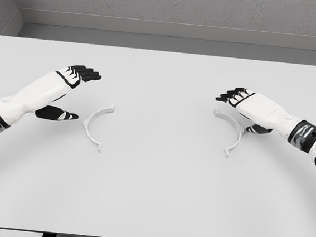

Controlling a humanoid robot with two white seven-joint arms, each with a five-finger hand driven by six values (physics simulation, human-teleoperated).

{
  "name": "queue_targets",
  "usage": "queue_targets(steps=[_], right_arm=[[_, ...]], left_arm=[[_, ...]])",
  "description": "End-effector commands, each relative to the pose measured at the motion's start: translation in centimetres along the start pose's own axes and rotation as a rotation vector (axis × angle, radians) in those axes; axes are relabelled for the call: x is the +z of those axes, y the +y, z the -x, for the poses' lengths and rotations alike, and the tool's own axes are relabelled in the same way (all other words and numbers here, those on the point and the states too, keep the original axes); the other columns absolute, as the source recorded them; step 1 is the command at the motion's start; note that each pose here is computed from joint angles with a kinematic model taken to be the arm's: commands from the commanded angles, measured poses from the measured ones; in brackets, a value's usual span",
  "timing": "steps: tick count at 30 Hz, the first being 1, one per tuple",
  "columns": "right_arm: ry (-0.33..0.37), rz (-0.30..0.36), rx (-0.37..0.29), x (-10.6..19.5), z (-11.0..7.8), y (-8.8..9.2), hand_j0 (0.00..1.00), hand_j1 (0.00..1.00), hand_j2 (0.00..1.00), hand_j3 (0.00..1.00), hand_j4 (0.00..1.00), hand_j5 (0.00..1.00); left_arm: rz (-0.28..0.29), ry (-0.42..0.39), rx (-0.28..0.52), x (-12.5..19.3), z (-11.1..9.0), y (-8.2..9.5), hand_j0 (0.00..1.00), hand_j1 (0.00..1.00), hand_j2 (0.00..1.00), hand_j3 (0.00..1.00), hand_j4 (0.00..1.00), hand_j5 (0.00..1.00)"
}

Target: Assemble PVC drainage pipe clamps

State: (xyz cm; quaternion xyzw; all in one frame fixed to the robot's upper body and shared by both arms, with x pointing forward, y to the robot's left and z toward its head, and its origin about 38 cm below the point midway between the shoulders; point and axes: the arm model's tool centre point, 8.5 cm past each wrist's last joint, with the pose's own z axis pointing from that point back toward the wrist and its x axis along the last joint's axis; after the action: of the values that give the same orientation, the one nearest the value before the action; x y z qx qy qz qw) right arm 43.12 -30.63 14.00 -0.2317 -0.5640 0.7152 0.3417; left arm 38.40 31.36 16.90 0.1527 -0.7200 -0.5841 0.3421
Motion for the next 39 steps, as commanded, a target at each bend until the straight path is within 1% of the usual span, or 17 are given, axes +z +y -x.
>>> queue_targets(steps=[1,2,4,6,12,15,16,17,18,19,25,30,31,32,34,37,39], right_arm=[[-0.003,0.006,-0.001,0.0,-0.1,-0.2,1.00,1.00,1.00,1.00,1.00,1.00],[-0.001,0.005,-0.003,0.0,0.0,-0.1,1.00,1.00,1.00,1.00,1.00,1.00],[-0.004,0.001,-0.004,0.0,-0.1,0.0,1.00,1.00,1.00,1.00,1.00,1.00],[-0.006,-0.007,-0.006,-0.1,-0.2,0.3,1.00,1.00,1.00,1.00,1.00,1.00],[-0.006,-0.008,-0.006,-0.2,-0.2,0.3,1.00,1.00,1.00,1.00,1.00,1.00],[-0.013,-0.006,-0.003,-0.3,-0.5,0.2,1.00,1.00,1.00,1.00,1.00,1.00],[-0.013,-0.007,-0.001,-0.3,-0.5,0.2,1.00,1.00,1.00,1.00,1.00,1.00],[-0.025,-0.003,-0.011,-0.8,-1.0,0.4,1.00,1.00,1.00,1.00,1.00,1.00],[-0.026,-0.007,-0.010,-0.9,-1.1,0.4,1.00,1.00,1.00,1.00,1.00,1.00],[-0.023,-0.035,-0.016,-1.1,-1.2,0.8,1.00,1.00,1.00,1.00,1.00,1.00],[-0.036,-0.031,-0.027,-1.8,-1.9,0.9,1.00,1.00,1.00,1.00,1.00,1.00],[-0.062,-0.004,0.002,-1.9,-2.8,-0.4,1.00,1.00,1.00,1.00,1.00,1.00],[-0.064,-0.004,0.001,-1.9,-2.9,-0.4,1.00,1.00,1.00,1.00,1.00,1.00],[-0.065,-0.019,0.003,-1.9,-2.9,-0.4,1.00,1.00,1.00,1.00,1.00,1.00],[-0.066,-0.020,0.004,-2.0,-3.0,-0.4,1.00,1.00,1.00,1.00,1.00,1.00],[-0.069,-0.008,0.013,-2.1,-3.4,-0.9,1.00,1.00,1.00,1.00,1.00,1.00],[-0.074,-0.016,0.012,-2.3,-3.7,-0.7,1.00,1.00,1.00,1.00,1.00,1.00]], left_arm=[[-0.007,0.001,0.008,-0.1,0.0,0.0,1.00,1.00,1.00,1.00,1.00,1.00],[-0.007,0.003,0.010,-0.1,0.1,-0.1,1.00,1.00,1.00,1.00,1.00,1.00],[-0.001,0.029,0.019,0.2,0.8,-0.6,1.00,1.00,1.00,1.00,1.00,1.00],[-0.011,0.050,0.037,-0.1,1.5,-1.1,1.00,1.00,1.00,1.00,1.00,1.00],[-0.018,0.074,0.078,-0.7,2.1,-2.7,1.00,1.00,1.00,1.00,1.00,1.00],[-0.031,0.088,0.101,-1.4,2.5,-3.4,1.00,1.00,1.00,1.00,1.00,1.00],[-0.031,0.094,0.101,-1.5,2.8,-3.4,1.00,1.00,1.00,1.00,1.00,1.00],[-0.033,0.095,0.107,-1.7,2.8,-3.6,1.00,1.00,1.00,1.00,1.00,1.00],[-0.033,0.098,0.106,-1.7,2.9,-3.5,1.00,1.00,1.00,1.00,1.00,1.00],[-0.034,0.099,0.110,-1.8,2.9,-3.7,1.00,1.00,1.00,1.00,1.00,1.00],[-0.023,0.126,0.115,-1.1,3.6,-4.0,1.00,1.00,1.00,1.00,1.00,1.00],[-0.015,0.141,0.116,-0.6,4.0,-4.2,1.00,1.00,1.00,1.00,1.00,1.00],[-0.013,0.147,0.118,-0.5,4.1,-4.3,1.00,1.00,1.00,1.00,1.00,1.00],[-0.011,0.152,0.120,-0.4,4.3,-4.4,1.00,1.00,1.00,1.00,1.00,1.00],[-0.007,0.165,0.123,-0.1,4.6,-4.6,1.00,1.00,1.00,1.00,1.00,1.00],[-0.004,0.167,0.126,-0.1,4.6,-4.8,1.00,1.00,1.00,1.00,1.00,1.00],[-0.004,0.165,0.128,-0.2,4.5,-4.9,1.00,1.00,1.00,1.00,1.00,1.00]])
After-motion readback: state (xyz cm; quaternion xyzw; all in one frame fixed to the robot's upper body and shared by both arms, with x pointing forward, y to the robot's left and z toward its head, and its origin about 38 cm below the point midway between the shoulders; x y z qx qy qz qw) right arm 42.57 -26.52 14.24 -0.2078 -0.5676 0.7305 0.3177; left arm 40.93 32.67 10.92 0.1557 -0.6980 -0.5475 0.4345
